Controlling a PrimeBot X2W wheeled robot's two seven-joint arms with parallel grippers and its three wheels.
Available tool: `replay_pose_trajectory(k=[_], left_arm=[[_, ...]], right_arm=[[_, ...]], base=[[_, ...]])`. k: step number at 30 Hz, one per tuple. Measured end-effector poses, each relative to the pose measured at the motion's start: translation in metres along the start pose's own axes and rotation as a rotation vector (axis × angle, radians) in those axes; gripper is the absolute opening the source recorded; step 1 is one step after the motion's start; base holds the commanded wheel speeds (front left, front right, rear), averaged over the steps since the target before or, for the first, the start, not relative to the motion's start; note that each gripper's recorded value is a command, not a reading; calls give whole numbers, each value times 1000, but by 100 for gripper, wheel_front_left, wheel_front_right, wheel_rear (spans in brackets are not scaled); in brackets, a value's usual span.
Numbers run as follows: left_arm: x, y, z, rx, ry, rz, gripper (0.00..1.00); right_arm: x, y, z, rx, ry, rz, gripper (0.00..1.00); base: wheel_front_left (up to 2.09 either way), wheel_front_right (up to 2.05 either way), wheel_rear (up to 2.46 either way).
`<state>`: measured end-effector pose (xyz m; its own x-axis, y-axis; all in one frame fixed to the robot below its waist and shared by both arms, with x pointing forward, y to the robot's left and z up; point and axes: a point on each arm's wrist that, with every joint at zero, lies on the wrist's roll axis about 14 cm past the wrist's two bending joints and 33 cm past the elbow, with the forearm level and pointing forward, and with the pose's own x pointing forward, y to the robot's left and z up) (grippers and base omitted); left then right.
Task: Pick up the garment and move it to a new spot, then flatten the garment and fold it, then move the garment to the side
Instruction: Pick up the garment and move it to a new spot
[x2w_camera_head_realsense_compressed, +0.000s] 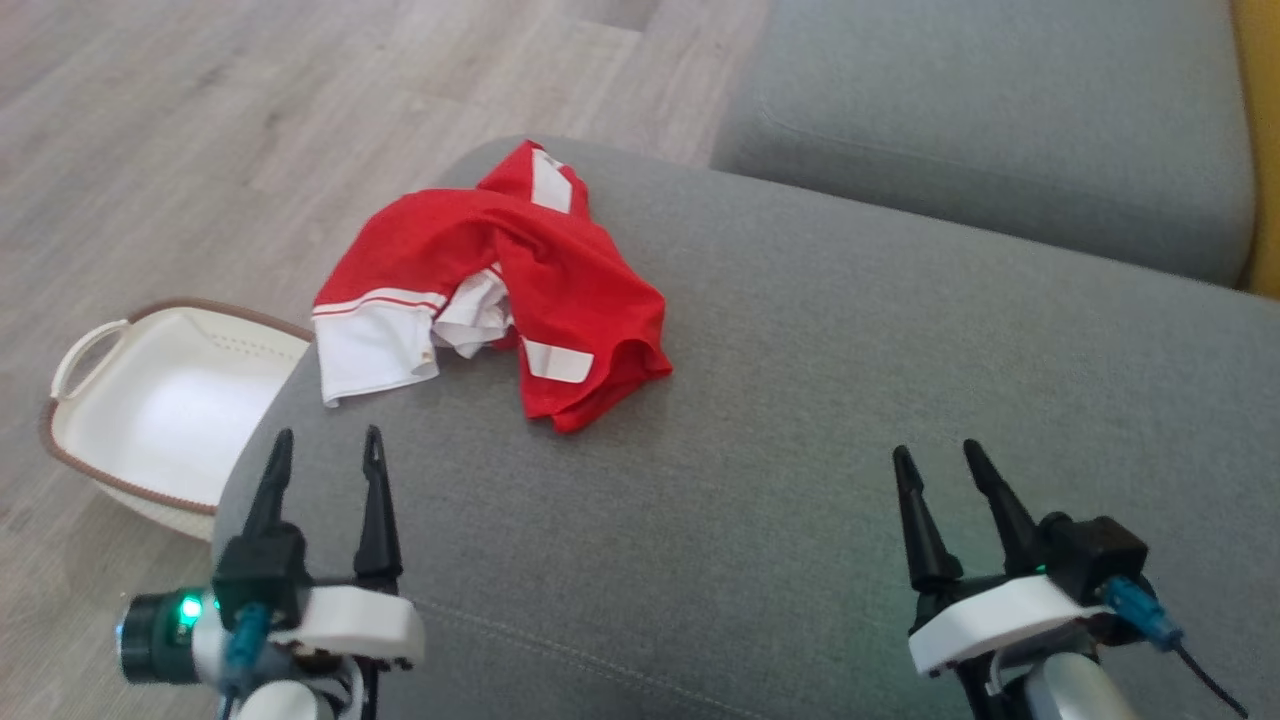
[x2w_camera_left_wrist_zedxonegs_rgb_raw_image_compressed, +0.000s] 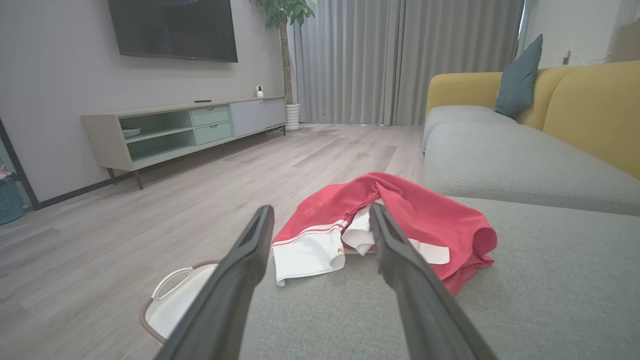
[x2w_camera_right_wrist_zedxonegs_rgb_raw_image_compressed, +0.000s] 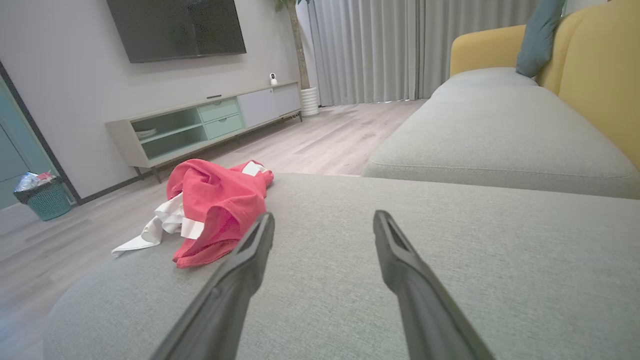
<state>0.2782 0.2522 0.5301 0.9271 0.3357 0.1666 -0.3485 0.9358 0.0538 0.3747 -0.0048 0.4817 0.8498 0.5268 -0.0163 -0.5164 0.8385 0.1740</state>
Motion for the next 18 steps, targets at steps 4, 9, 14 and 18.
replay_pose_trajectory(k=[4, 9, 14, 18], left_arm=[[12, -2, -1, -10, 5, -16, 100], [49, -10, 4, -2, -12, -94, 100], [99, -15, -6, 39, 24, -171, 100], [142, -23, -24, 31, 120, -212, 100]], right_arm=[[-1, -15, 0, -3, -5, -41, 100], [6, -35, 7, -15, -31, -83, 100], [20, -63, 20, -34, -68, -139, 100], [28, -87, 21, -48, -68, -190, 100]], base=[[0, 0, 0], [0, 0, 0], [0, 0, 0], [0, 0, 0]])
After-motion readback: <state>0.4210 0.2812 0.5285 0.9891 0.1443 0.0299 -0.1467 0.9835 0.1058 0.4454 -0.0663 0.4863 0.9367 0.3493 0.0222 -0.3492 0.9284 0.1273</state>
